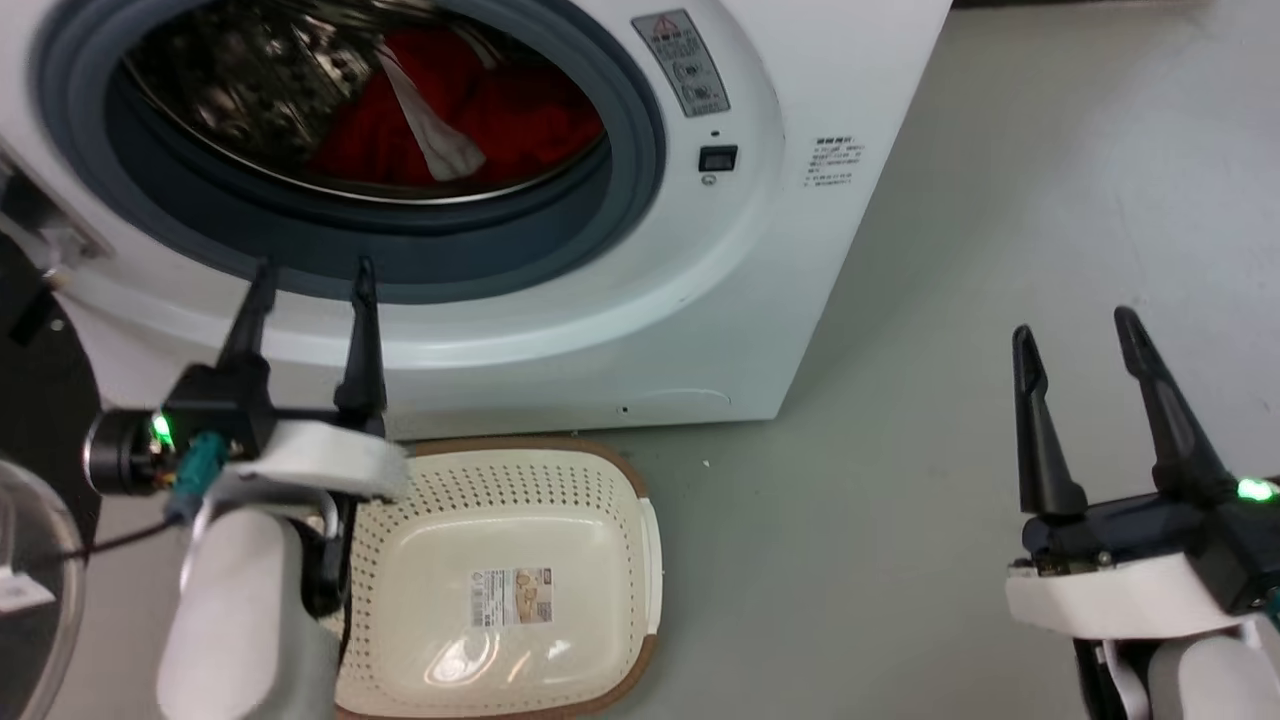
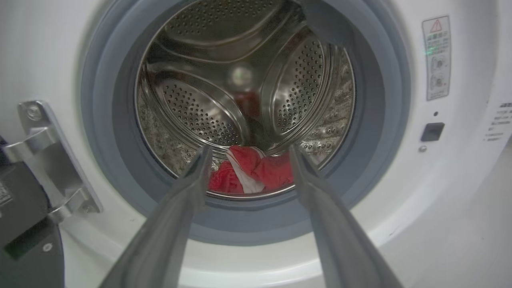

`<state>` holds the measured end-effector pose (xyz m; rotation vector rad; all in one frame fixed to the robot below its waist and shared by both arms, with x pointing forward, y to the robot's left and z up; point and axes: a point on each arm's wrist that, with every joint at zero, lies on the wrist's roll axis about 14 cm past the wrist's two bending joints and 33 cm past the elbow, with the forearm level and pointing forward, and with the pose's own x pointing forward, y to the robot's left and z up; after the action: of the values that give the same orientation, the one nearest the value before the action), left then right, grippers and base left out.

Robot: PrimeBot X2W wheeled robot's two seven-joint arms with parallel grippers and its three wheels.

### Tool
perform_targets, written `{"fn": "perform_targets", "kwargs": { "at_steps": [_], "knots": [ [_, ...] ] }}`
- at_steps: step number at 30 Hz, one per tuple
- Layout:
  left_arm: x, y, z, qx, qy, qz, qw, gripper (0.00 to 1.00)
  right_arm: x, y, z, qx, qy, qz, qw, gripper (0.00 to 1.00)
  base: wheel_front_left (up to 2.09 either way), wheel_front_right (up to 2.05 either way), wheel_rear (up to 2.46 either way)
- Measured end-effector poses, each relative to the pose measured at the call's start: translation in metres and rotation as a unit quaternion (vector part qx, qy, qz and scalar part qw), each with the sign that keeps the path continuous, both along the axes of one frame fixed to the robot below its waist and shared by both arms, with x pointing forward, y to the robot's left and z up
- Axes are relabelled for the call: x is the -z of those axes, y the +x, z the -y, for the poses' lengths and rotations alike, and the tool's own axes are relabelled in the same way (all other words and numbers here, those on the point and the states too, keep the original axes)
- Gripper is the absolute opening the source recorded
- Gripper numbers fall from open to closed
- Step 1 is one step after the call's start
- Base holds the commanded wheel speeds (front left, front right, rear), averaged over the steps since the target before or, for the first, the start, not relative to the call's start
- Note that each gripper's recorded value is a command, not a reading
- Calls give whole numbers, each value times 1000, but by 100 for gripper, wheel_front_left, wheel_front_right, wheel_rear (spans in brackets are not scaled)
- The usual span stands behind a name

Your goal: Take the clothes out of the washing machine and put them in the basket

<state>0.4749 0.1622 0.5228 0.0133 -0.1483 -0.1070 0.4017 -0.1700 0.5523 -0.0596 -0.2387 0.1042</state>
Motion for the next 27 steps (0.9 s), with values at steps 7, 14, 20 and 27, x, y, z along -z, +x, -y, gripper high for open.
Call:
{"fn": "perform_targets", "kwargs": {
  "at_steps": [7, 14, 20, 27],
  "knots": [
    [19, 87, 5, 27, 35, -8, 999, 100, 13, 32, 19, 24, 5, -7, 1000, 100, 0, 0, 0],
    [58, 163, 17, 51, 63, -27, 996, 100, 41, 56, 41, 52, 5, -32, 998, 100, 0, 0, 0],
    [93, 218, 19, 47, 66, -45, 996, 100, 66, 70, 55, 70, -4, -53, 996, 100, 0, 0, 0],
    [140, 269, 4, 34, 109, -99, 988, 100, 94, 84, 65, 80, -8, -73, 994, 100, 0, 0, 0]
  ]
}}
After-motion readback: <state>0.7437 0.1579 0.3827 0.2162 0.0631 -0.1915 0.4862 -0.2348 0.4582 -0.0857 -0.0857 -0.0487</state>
